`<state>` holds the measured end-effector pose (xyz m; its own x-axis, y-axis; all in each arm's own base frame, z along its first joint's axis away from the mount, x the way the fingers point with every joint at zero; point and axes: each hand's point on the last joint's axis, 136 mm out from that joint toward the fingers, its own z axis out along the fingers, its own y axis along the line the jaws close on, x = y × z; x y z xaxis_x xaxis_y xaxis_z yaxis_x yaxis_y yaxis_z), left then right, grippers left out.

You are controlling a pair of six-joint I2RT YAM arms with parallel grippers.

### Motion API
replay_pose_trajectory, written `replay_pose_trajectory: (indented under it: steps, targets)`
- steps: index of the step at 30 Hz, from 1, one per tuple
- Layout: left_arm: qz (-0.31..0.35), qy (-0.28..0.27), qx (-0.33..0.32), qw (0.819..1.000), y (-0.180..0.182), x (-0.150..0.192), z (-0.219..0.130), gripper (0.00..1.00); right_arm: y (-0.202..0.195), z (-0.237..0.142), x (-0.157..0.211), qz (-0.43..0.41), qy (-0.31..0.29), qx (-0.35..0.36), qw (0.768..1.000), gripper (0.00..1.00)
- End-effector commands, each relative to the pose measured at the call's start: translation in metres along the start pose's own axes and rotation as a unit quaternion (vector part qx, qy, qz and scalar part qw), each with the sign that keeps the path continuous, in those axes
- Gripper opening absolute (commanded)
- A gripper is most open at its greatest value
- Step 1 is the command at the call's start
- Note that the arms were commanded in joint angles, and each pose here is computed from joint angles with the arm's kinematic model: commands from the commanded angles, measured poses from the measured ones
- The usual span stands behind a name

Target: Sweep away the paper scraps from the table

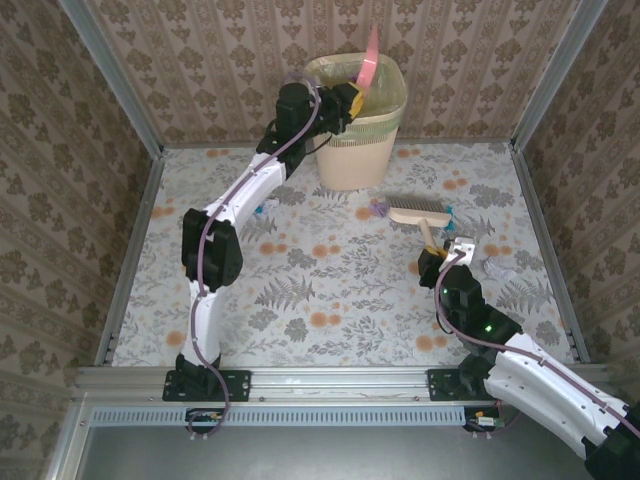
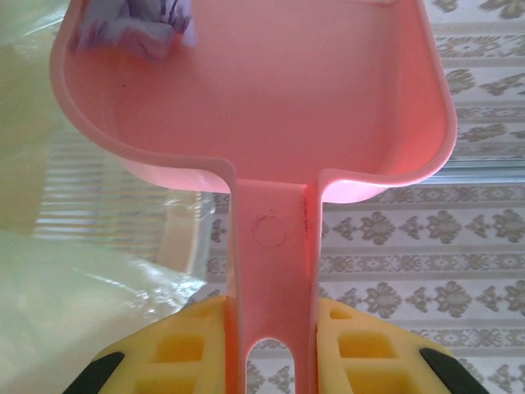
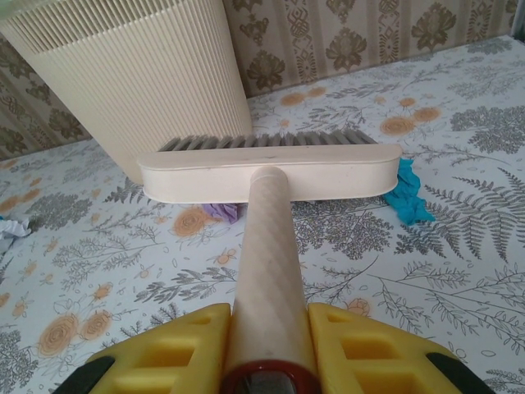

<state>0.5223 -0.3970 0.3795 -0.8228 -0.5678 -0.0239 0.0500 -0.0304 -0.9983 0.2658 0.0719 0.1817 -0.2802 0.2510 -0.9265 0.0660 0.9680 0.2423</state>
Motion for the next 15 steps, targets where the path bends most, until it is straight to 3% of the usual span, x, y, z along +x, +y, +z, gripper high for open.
replay_pose_trajectory:
  steps: [1,15]
  targets:
    - [0.007,-0.011,0.071,0.997,-0.054,0.000,-0.014,0.00,0.007,-0.002,-0.022,0.015,-0.031,-0.009,0.999,0.00]
    - [0.008,0.009,0.106,0.994,-0.071,0.009,-0.014,0.00,0.005,0.000,-0.020,0.012,-0.030,-0.003,0.999,0.00]
